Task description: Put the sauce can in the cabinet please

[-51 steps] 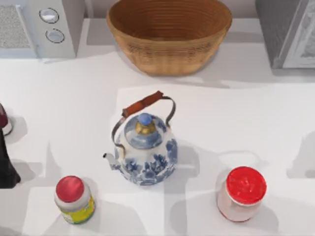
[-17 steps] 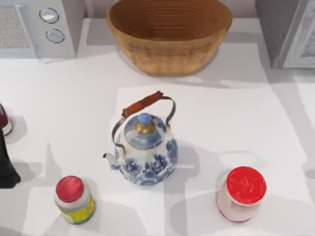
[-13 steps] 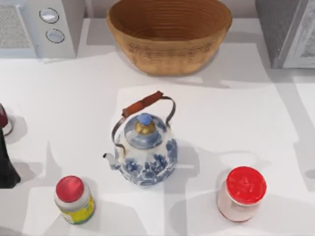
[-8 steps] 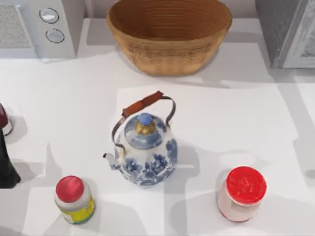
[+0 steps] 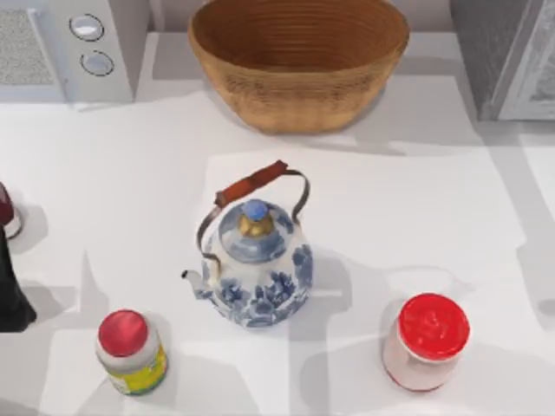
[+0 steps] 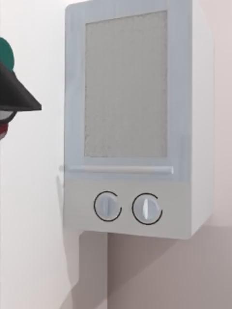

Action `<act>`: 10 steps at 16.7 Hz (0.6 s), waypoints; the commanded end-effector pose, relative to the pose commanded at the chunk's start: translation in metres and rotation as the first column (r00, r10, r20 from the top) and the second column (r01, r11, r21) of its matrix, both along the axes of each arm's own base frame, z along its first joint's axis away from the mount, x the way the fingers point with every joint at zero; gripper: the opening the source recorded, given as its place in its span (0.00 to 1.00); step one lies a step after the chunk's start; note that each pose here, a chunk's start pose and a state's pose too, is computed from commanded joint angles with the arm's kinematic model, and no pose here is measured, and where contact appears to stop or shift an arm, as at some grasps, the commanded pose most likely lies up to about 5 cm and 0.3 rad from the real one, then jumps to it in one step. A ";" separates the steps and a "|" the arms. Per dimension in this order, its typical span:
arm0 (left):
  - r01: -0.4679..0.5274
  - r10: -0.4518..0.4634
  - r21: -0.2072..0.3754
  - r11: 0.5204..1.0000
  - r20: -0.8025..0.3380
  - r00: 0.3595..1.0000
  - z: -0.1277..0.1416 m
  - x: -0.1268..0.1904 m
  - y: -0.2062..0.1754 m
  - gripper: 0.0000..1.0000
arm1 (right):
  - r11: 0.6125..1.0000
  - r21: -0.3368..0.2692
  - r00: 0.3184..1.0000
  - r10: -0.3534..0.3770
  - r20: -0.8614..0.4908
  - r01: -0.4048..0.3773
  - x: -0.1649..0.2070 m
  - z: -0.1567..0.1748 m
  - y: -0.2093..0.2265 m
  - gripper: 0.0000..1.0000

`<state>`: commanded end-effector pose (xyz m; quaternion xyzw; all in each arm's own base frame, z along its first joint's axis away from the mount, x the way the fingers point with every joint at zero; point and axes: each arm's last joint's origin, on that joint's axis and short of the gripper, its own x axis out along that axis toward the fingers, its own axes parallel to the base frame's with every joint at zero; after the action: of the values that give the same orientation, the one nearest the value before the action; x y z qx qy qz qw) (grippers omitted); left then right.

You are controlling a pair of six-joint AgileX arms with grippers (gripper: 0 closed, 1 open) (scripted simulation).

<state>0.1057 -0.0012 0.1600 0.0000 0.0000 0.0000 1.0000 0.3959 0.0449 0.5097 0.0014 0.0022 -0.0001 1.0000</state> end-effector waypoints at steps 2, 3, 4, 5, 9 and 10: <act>0.000 0.000 0.000 1.000 0.000 1.000 0.000 0.000 0.000 1.00 | 1.000 0.000 1.000 0.000 0.000 0.000 0.000 0.000 0.000 0.68; 0.000 0.000 0.000 1.000 0.000 1.000 0.000 0.000 0.000 1.00 | 1.000 0.000 1.000 0.000 0.000 0.000 0.000 0.000 0.000 0.75; 0.000 0.000 0.000 1.000 0.000 1.000 0.000 0.000 0.000 1.00 | 1.000 0.000 1.000 0.000 0.000 0.000 0.000 0.000 0.000 0.83; 0.000 0.000 0.000 1.000 0.000 1.000 0.000 0.000 0.000 1.00 | 1.000 0.000 1.000 0.000 0.000 0.000 0.000 0.000 0.000 0.90; 0.000 0.000 0.000 1.000 0.000 1.000 0.000 0.000 0.000 1.00 | 1.000 0.000 1.000 0.000 0.000 0.000 0.000 0.000 0.000 1.00; 0.000 0.000 0.000 1.000 0.000 1.000 0.000 0.000 0.000 1.00 | 1.000 0.000 1.000 0.000 0.000 0.000 0.000 0.000 0.000 1.00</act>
<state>0.1057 -0.0012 0.1600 0.0000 0.0000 0.0000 1.0000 0.3959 0.0449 0.5097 0.0014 0.0022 -0.0001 1.0000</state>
